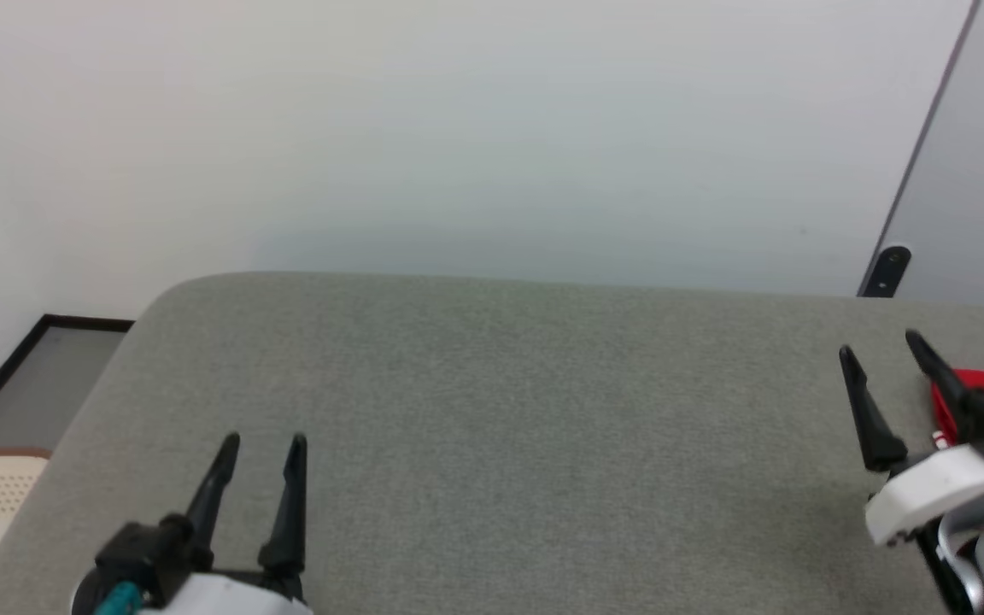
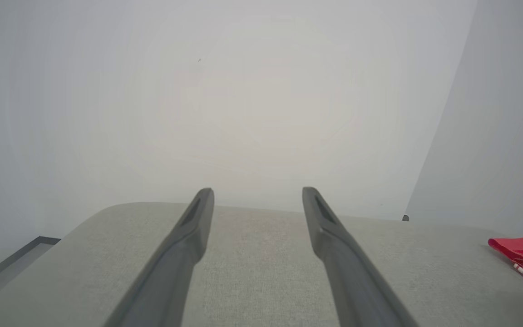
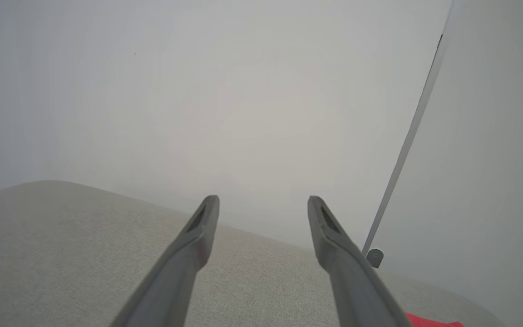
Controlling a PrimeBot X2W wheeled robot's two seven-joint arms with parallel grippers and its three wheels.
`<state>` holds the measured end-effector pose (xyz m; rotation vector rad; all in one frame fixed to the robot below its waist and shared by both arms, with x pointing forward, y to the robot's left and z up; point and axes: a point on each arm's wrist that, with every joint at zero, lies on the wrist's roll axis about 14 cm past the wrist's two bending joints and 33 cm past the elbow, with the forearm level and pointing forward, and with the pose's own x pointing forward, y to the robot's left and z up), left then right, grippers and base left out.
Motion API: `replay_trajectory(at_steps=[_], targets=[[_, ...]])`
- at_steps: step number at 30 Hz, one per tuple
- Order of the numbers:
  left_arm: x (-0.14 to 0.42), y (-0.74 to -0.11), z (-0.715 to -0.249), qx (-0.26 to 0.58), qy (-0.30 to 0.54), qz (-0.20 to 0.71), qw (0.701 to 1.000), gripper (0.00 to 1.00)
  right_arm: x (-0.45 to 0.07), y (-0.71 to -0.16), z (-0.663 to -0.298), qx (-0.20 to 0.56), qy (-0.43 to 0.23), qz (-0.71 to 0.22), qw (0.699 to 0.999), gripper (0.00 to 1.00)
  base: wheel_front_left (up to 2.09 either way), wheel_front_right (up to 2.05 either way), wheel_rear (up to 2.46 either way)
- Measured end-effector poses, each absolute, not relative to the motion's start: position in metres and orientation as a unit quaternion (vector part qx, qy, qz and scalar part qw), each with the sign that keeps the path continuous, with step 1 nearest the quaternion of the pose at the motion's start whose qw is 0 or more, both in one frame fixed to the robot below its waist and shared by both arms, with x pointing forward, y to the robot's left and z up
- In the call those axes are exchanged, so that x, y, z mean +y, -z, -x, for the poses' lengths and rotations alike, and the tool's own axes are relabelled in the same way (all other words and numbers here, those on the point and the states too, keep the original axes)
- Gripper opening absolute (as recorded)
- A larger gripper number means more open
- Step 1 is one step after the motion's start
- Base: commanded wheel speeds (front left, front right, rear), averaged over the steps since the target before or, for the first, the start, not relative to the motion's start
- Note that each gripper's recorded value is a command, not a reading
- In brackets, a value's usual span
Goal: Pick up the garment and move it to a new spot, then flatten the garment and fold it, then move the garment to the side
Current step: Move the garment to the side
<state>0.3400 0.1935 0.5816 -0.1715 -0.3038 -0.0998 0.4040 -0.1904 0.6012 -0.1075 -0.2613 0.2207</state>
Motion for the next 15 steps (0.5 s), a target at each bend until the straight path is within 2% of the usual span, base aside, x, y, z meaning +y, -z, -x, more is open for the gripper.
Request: replay_trajectory(at_steps=[15], targets=[[0.196, -0.558, -0.326, -0.125, 0.036, 0.083, 0.988, 1.0, -0.189, -0.554, -0.374, -0.095, -0.071, -0.008, 0.993, 1.0, 0.0, 0.0, 0.0]])
